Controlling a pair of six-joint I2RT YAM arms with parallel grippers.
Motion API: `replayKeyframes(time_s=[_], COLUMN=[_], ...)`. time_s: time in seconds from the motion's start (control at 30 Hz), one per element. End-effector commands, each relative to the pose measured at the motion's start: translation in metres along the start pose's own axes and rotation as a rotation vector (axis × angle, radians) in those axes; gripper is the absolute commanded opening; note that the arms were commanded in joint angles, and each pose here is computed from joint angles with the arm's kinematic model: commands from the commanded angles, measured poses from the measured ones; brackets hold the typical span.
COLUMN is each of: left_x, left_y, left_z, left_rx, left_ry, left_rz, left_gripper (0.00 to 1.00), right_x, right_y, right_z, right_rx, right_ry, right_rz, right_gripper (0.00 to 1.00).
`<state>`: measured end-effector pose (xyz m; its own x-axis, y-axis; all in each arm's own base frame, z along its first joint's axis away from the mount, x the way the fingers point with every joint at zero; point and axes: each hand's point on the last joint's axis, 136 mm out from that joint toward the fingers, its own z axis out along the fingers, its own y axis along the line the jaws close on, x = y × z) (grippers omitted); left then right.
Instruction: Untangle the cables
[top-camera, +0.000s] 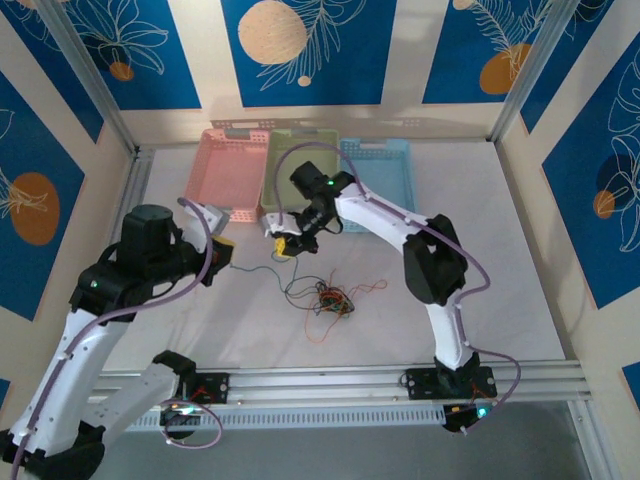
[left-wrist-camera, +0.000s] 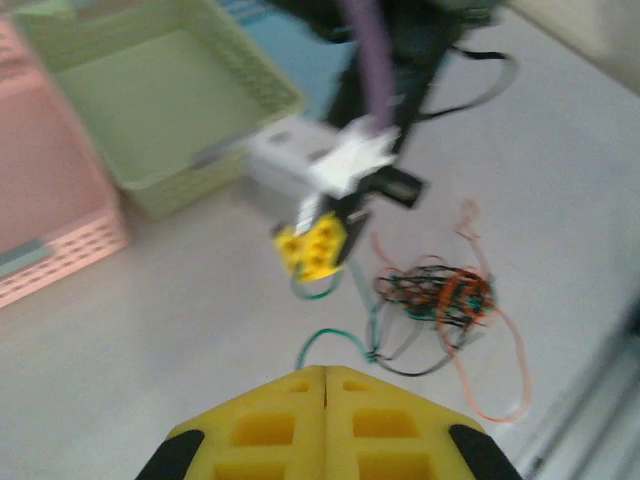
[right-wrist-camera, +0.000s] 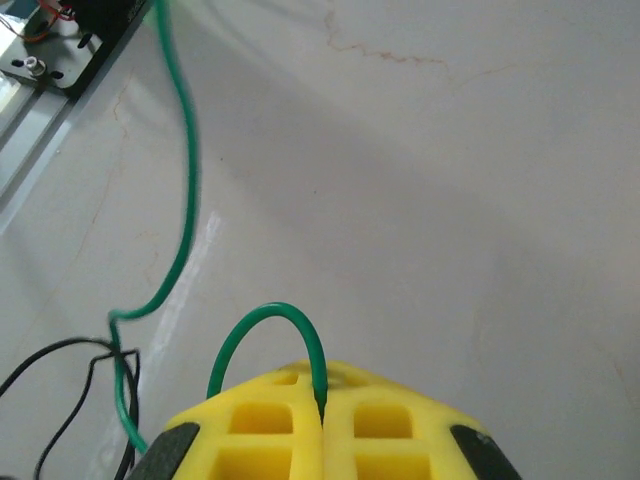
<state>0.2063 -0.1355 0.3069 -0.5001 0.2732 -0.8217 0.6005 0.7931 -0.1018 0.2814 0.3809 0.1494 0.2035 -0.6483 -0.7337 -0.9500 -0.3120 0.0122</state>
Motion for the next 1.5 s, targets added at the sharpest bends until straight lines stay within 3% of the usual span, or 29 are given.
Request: replayKeyframes(time_s=[0.0,0.07,0.2,0.37,0.47,0.77,0.9,1.0,1.13,1.23,1.33,1.47], left_x=[0.006,0.012,0.010,0.000,-0.008,-0.022,-0.026,-0.037,-0.054,-0.060,-0.063,-0.070], left_y=[0.041,0.052,0.051,0.052,0.045,0.039,0.033,0.014,-0.009,-0.014,-0.013,-0.021], left_z=[-0.019,-0.034,-0.062,-0.084,-0.087,-0.092,-0.089,-0.079,-0.071,-0.067,-0.067,-0.071], left_rx=[-0.262,-0.343,-0.371,-0.386,-0.340,-0.290,-0.250,-0.135,0.002,0.030,0.017,0.059], left_ry=[-0.043,-0.081,-0.226,-0.359,-0.418,-0.493,-0.479,-0.454,-0.399,-0.315,-0.262,-0.270], left_rz=[-0.118,-0.182,-0.243,-0.286,-0.294,-0.302,-0.299,-0.262,-0.214,-0.201,-0.203,-0.195], left_gripper=[0.00,0.00,0.00,0.00,0.00,0.00,0.00,0.00,0.00,0.00,0.00,0.00], right_x=[-0.016,0.003,0.062,0.116,0.137,0.176,0.162,0.136,0.118,0.117,0.109,0.064], right_y=[-0.013,-0.024,-0.040,-0.053,-0.047,-0.032,-0.025,-0.021,-0.016,-0.011,-0.001,0.025], right_z=[-0.072,-0.106,-0.162,-0.212,-0.215,-0.199,-0.191,-0.180,-0.162,-0.159,-0.164,-0.143], right_rx=[0.181,0.322,0.619,0.788,0.782,0.787,0.739,0.686,0.680,0.753,0.786,0.680], right_ry=[-0.205,-0.280,-0.365,-0.527,-0.606,-0.551,-0.560,-0.534,-0.417,-0.339,-0.360,-0.387], right_rz=[0.109,0.226,0.487,0.848,0.960,1.129,1.088,1.022,1.038,1.054,1.068,0.948], right_gripper=[0.00,0.00,0.00,0.00,0.00,0.00,0.00,0.00,0.50,0.61,0.65,0.70])
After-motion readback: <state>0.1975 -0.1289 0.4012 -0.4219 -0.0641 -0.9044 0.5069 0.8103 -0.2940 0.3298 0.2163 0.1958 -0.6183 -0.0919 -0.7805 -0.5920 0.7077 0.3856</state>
